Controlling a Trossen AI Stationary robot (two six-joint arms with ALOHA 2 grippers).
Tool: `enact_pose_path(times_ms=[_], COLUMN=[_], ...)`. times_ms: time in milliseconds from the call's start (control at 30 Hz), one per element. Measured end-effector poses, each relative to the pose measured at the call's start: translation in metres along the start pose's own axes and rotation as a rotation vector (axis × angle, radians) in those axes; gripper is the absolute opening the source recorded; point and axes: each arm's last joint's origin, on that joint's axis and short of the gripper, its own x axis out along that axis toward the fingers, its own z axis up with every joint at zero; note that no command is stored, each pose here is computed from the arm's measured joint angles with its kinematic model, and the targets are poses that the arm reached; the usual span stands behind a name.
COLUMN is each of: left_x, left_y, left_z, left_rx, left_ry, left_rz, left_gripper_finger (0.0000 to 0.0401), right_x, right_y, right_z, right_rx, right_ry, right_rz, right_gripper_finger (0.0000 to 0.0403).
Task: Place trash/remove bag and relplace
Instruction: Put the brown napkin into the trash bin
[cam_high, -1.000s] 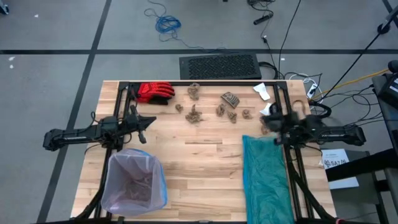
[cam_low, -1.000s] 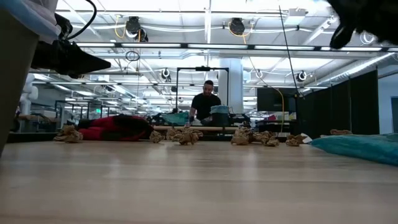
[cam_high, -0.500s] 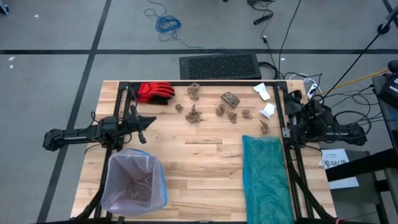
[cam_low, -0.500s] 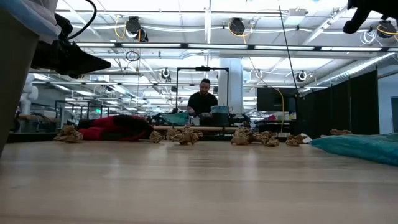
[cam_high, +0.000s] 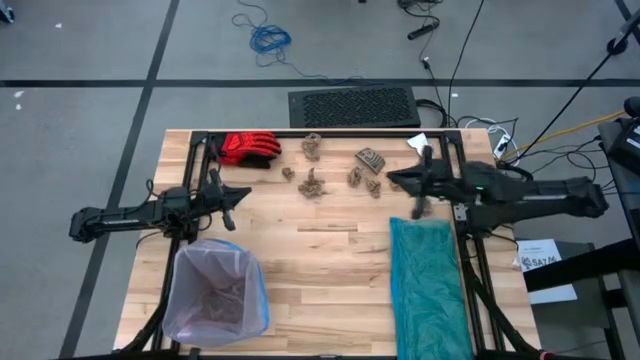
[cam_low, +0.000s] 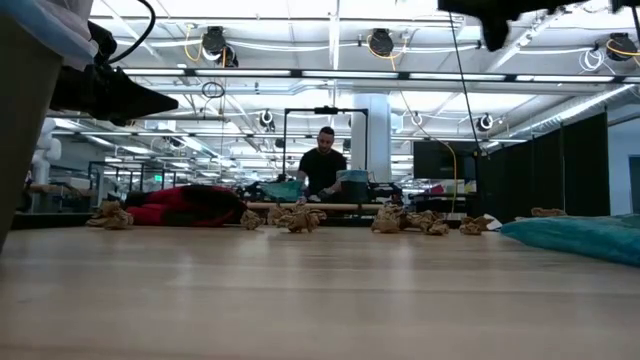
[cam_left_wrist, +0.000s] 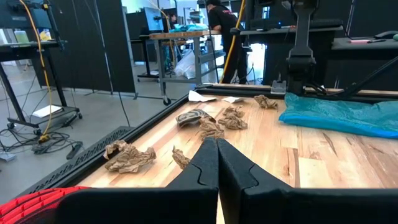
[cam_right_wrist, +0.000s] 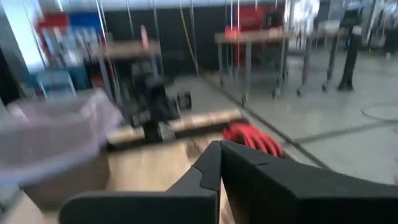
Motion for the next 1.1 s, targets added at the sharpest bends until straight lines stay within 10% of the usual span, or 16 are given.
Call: enact_pose_path(times_ms=[633, 1100], left_x=[0.0, 0.0], left_y=[0.0, 0.0], left_z=[0.0, 0.0], left_rx=[0.0, 0.0], left_ry=[0.0, 0.0], left_rz=[0.0, 0.0], left_gripper_finger=[0.0, 0.0], right_x=[0.21, 0.26], right_y=[0.016, 0.008], right_z=[-0.05, -0.126], right_rx=[-0.144, -0.315], right_ry=[0.626, 0.866], right_rz=[-0.034, -0.115], right_gripper_finger=[0.006, 0.0172])
